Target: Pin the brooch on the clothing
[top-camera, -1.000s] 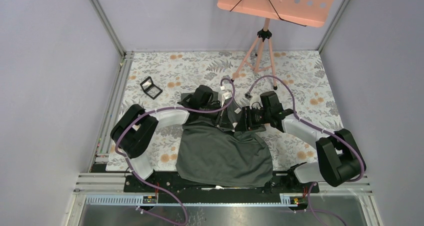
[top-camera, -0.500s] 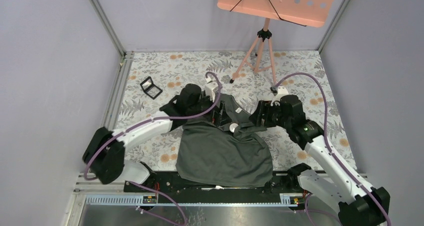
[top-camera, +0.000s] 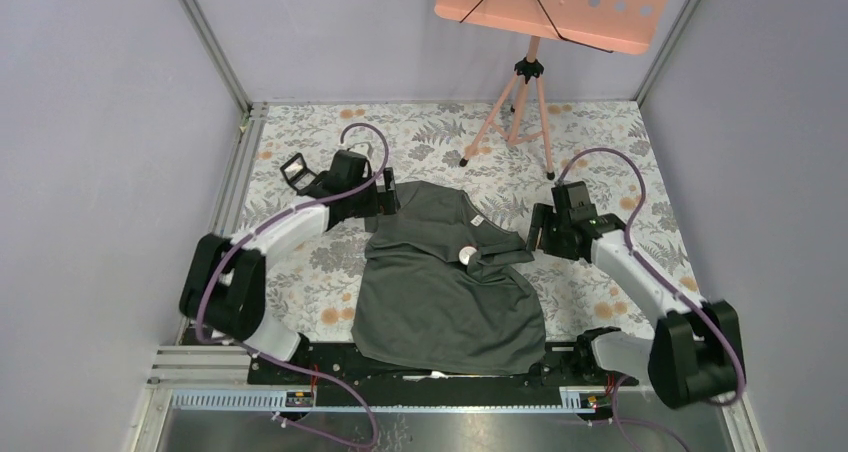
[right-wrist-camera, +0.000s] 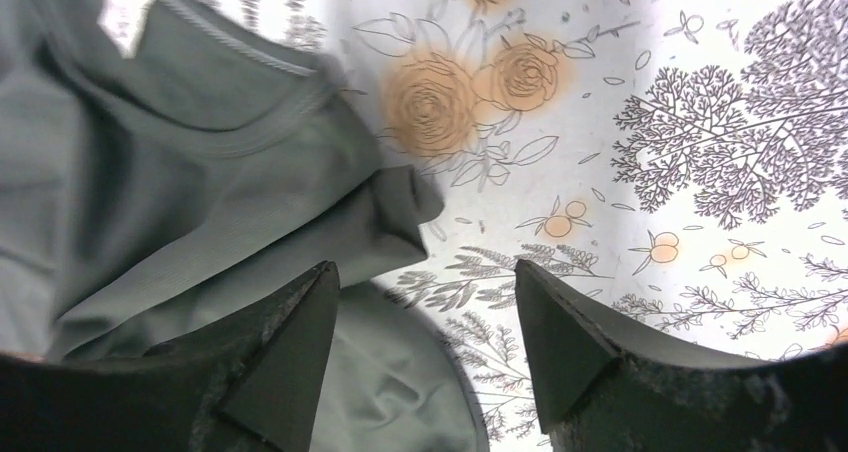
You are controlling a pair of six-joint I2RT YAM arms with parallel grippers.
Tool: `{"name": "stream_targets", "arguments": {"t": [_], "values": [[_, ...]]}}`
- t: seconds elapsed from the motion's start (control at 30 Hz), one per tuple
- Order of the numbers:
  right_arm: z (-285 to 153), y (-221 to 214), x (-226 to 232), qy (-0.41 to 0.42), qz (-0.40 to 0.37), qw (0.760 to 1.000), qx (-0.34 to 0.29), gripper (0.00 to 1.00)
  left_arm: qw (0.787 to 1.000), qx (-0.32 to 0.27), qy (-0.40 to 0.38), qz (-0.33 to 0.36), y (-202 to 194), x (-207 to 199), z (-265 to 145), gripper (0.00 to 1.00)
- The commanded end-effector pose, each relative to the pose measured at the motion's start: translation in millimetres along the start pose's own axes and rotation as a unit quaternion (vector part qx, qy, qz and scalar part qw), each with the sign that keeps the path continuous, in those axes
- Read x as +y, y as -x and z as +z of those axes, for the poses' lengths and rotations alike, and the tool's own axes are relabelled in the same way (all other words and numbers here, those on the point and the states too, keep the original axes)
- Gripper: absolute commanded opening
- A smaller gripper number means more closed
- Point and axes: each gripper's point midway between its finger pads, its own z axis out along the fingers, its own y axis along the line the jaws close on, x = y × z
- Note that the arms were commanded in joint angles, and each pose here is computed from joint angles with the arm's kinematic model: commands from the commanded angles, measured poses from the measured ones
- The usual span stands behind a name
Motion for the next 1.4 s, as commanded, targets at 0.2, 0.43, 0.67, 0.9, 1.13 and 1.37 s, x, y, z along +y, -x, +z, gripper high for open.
{"name": "stream_targets", "arguments": {"t": [0.2, 0.43, 0.67, 0.9, 1.13, 1.37], "values": [[40, 22, 18, 0.033, 0.008, 0.999, 0.036, 0.65, 0.99, 0.017, 0.137, -0.02, 39, 58, 52, 0.98], [58, 32, 34, 0.06, 0.008, 0.997, 0.05, 0.63, 0.987, 0.036, 0.154, -0.025, 43, 72, 73, 0.94], [69, 34, 48, 0.089, 0.009, 0.994, 0.068, 0.4, 0.984, 0.06, 0.162, -0.037, 36, 75, 87, 0.71], [69, 55, 61, 0.104, 0.006, 0.993, 0.058, 0.0, 0.983, 0.054, 0.174, -0.038, 42, 82, 89, 0.18], [59, 128, 68, 0.069, -0.026, 0.997, -0.013, 0.0, 0.98, 0.031, 0.188, -0.059, 59, 104, 82, 0.0], [62, 197, 79, 0.046, -0.045, 0.995, -0.08, 0.0, 0.971, -0.029, 0.216, -0.101, 89, 138, 60, 0.0]]}}
